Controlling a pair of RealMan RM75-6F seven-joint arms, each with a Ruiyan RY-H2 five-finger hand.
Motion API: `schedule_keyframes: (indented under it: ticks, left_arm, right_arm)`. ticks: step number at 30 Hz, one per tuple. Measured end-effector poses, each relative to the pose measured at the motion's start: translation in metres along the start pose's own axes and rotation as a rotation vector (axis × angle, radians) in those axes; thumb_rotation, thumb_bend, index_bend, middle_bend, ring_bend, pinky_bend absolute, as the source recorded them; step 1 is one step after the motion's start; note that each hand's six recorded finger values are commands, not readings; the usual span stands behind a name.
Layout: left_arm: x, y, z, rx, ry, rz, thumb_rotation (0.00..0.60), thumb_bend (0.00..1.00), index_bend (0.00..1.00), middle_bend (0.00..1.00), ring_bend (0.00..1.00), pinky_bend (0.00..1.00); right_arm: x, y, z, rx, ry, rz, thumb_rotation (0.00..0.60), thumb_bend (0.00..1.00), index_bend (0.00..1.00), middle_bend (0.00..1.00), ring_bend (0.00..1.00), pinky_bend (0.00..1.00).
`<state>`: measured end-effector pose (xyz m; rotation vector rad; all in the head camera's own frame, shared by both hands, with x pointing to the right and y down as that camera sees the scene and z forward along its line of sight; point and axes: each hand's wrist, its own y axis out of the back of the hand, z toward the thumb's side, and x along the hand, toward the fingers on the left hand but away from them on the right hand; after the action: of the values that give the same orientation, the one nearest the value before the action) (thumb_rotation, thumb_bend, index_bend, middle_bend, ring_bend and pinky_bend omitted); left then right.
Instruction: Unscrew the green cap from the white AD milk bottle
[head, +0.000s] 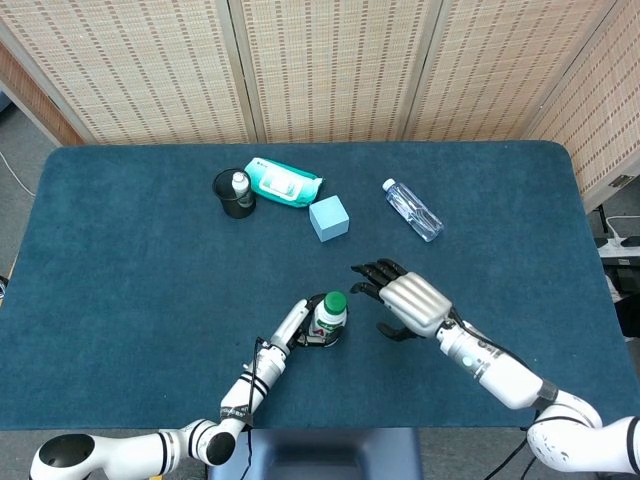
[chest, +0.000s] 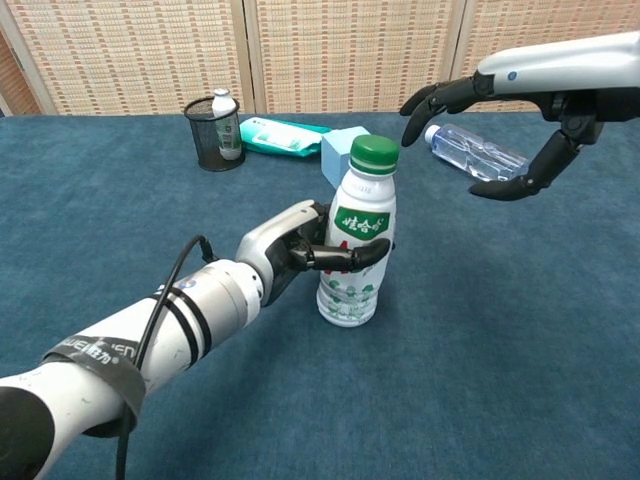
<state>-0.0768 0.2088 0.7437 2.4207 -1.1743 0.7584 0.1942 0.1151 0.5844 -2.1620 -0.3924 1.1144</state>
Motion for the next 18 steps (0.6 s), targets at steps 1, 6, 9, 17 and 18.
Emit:
schedule_keyframes:
  ticks: [1, 6, 9, 17, 18]
  left_arm:
    - [0.0003, -0.0001, 0.0005, -0.002, 0.000, 0.000, 0.600, 0.72, 0.70, 0.74, 0.31, 0.07]
    - [-0.0003, -0.0029, -0.0004, -0.023, 0.007, -0.012, 0.600, 0.72, 0.70, 0.74, 0.31, 0.07]
    - [-0.0009, -0.0048, -0.0007, -0.041, 0.012, -0.024, 0.600, 0.72, 0.70, 0.74, 0.31, 0.07]
    - [-0.0018, -0.0062, 0.0022, -0.045, 0.004, -0.041, 0.600, 0.72, 0.70, 0.74, 0.31, 0.07]
    - [-0.0018, -0.0063, 0.0021, -0.044, 0.003, -0.042, 0.600, 0.72, 0.70, 0.74, 0.31, 0.07]
  right_arm:
    - [-0.0008, -0.0003, -0.0002, 0.000, 0.000, 0.003, 0.600, 0.30, 0.21, 0.00, 0.00, 0.00]
    - [-0.0049, -0.0015, 0.0005, -0.010, 0.009, 0.022, 0.564, 0.30, 0.21, 0.00, 0.00, 0.00]
    - [-0.0075, -0.0018, 0.0014, -0.021, 0.019, 0.030, 0.552, 0.30, 0.21, 0.00, 0.00, 0.00]
    - [-0.0100, -0.0028, 0.0058, -0.038, 0.056, 0.034, 0.545, 0.30, 0.20, 0.00, 0.00, 0.00]
    - [-0.0099, -0.0028, 0.0064, -0.035, 0.060, 0.033, 0.546, 0.31, 0.20, 0.00, 0.00, 0.00]
